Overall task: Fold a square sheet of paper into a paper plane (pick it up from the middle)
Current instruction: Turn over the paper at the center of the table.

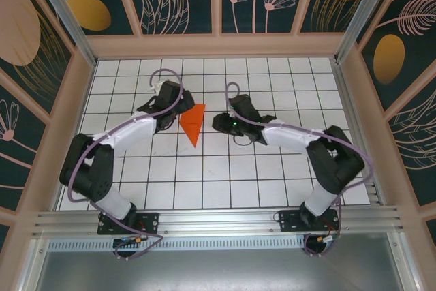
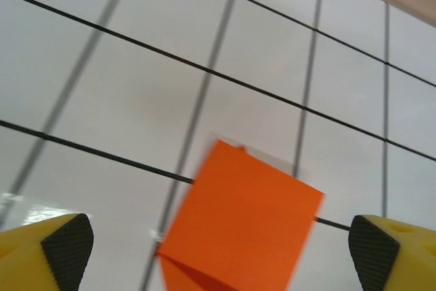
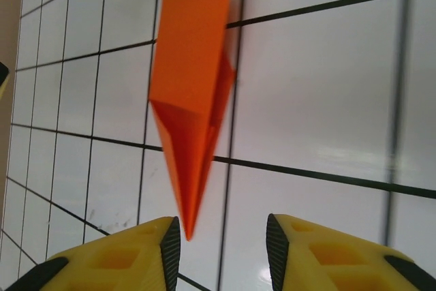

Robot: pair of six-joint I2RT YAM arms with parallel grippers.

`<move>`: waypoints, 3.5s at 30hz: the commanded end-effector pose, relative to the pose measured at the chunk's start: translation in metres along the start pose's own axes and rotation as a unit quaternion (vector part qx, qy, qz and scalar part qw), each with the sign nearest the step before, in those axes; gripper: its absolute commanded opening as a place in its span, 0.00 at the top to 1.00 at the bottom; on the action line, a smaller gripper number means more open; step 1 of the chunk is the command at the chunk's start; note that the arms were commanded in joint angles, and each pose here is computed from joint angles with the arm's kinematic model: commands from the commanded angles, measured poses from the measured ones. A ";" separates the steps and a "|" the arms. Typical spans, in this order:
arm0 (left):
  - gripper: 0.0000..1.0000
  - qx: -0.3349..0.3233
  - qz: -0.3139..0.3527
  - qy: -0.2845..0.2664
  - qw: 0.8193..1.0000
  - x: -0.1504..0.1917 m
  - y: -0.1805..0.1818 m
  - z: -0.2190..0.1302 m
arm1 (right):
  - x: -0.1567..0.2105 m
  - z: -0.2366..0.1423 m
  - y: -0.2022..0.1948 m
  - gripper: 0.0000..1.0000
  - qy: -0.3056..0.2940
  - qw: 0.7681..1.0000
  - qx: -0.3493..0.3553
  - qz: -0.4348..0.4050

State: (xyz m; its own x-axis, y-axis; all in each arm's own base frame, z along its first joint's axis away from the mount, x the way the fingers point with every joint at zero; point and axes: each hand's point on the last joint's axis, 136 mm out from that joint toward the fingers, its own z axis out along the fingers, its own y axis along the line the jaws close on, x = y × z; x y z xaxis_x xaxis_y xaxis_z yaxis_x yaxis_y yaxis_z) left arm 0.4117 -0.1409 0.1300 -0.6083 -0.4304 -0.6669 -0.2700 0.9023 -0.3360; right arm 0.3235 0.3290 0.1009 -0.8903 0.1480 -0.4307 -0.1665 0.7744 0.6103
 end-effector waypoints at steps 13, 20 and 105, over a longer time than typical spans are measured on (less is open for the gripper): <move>0.01 -0.094 -0.069 -0.052 0.992 -0.002 0.109 -0.028 | 0.031 0.100 0.054 0.62 0.091 0.995 -0.005 -0.027; 0.02 -0.091 -0.049 -0.034 0.994 0.008 0.113 -0.029 | 0.052 0.114 0.021 0.62 0.136 0.987 0.054 -0.063; 0.07 0.262 -0.132 0.217 0.931 0.121 -0.023 -0.042 | 0.042 0.033 -0.068 0.68 0.052 0.994 0.058 0.081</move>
State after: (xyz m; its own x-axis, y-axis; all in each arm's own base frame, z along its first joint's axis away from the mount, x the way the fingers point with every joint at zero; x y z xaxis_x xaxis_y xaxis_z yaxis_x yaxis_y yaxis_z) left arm 0.3074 -0.1951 0.0719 -0.8366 -0.4926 -0.2397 -0.1488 0.6256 -0.7658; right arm 0.3139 0.3062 0.0271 -0.9348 0.1897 -0.3003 -0.0065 0.8362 0.5484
